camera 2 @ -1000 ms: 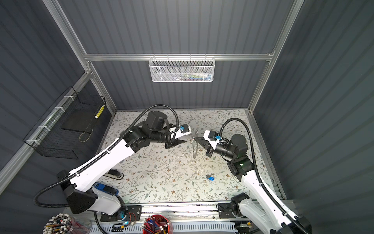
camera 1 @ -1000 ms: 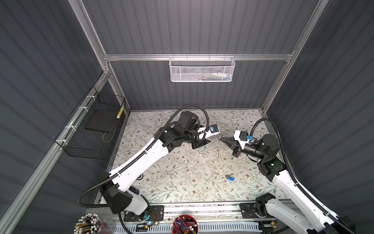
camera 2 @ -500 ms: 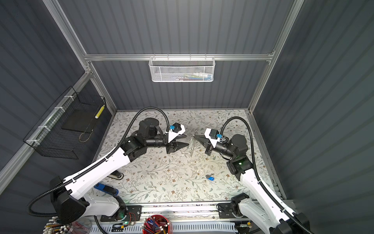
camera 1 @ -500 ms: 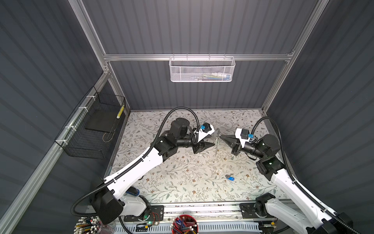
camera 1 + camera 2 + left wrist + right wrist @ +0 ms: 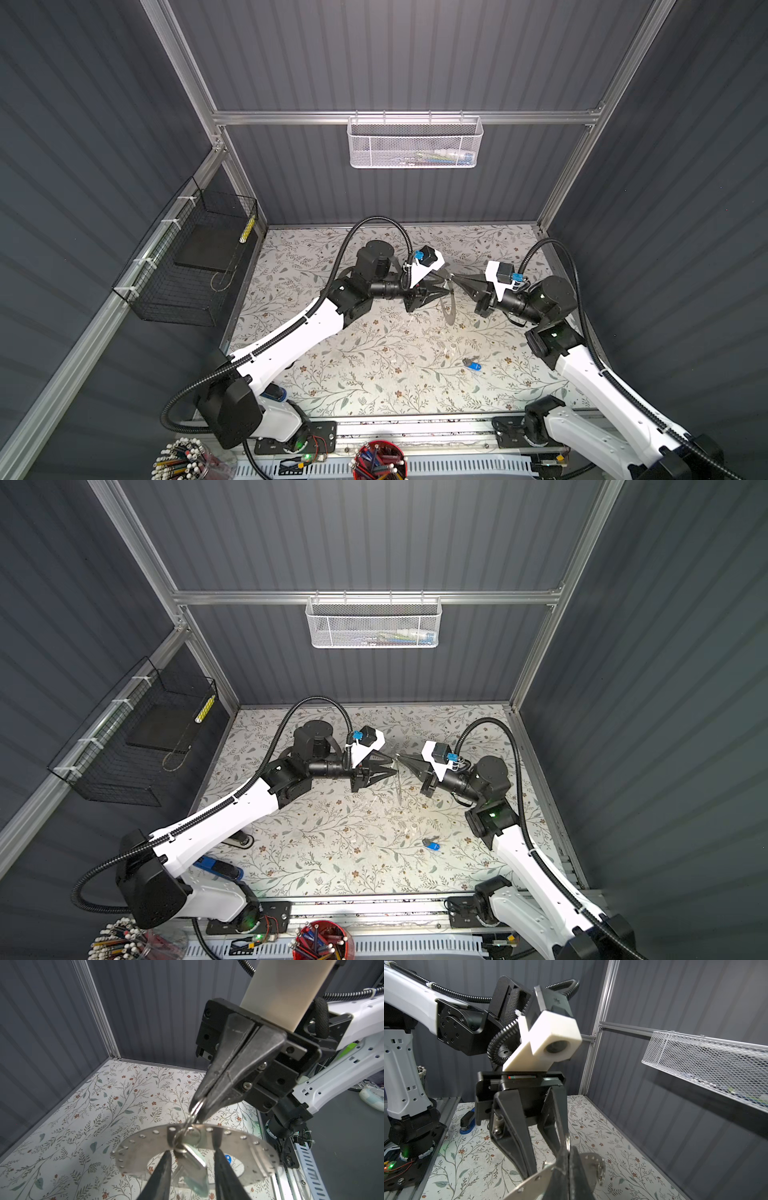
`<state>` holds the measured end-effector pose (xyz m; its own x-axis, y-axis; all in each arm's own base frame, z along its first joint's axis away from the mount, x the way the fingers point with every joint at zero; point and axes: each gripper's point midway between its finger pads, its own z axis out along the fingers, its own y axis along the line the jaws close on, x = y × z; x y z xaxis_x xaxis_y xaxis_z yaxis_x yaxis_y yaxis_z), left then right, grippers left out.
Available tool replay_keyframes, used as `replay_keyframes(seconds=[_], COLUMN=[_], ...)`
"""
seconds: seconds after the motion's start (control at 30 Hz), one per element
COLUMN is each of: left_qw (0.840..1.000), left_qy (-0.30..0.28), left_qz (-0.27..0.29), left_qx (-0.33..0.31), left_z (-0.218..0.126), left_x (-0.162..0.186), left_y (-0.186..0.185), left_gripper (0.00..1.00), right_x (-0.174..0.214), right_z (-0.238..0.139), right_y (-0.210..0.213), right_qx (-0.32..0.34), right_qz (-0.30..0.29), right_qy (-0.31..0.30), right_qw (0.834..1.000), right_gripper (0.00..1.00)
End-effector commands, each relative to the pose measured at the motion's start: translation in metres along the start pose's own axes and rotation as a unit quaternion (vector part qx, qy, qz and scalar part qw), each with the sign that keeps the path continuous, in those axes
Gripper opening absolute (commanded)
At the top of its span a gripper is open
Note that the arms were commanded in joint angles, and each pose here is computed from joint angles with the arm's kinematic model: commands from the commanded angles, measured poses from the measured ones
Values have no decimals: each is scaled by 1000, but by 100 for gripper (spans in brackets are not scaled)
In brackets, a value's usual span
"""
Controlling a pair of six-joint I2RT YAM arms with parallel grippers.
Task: Put the keys on the keyring
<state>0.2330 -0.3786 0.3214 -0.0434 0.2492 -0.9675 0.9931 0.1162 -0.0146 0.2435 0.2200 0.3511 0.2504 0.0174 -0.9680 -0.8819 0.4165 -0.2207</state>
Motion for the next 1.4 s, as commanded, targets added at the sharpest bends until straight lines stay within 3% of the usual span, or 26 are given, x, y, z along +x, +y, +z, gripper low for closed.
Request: replay_keyframes(seconds=[0.0, 0.4, 0.7, 0.83, 0.97, 1.1, 1.37], left_qw=[1000, 1000, 999, 999, 999, 999, 1000], left_qy=[-5, -13, -21, -22, -28, -27, -13], left_qz=[-7, 8, 11, 3, -2, -3, 16], left_qx=[14, 27, 40, 35, 31, 30, 18], left_z=[3, 8, 11, 12, 14, 15, 11], left_x=[1, -6, -10, -6, -5, -4, -7], left_y=[-4, -4, -7, -5, -4, -4, -3], left_gripper=[31, 0, 0, 25, 30, 27, 4], right_x=[-12, -12, -12, -11, -11, -11, -10], right_z=[-1, -1, 0, 0, 0, 0, -1], right_y=[-2, -4, -4, -4, -4, -3, -1], right_qx=[7, 9, 9, 9, 8, 6, 2], right_qz=[-13, -11, -10, -8, -7, -6, -4], right_qy=[-21, -23, -24, -24, -24, -25, -25], right_qw=[1000, 1000, 1000, 1000, 1000, 1000, 1000], right_gripper=[0, 0, 0, 0, 0, 0, 0])
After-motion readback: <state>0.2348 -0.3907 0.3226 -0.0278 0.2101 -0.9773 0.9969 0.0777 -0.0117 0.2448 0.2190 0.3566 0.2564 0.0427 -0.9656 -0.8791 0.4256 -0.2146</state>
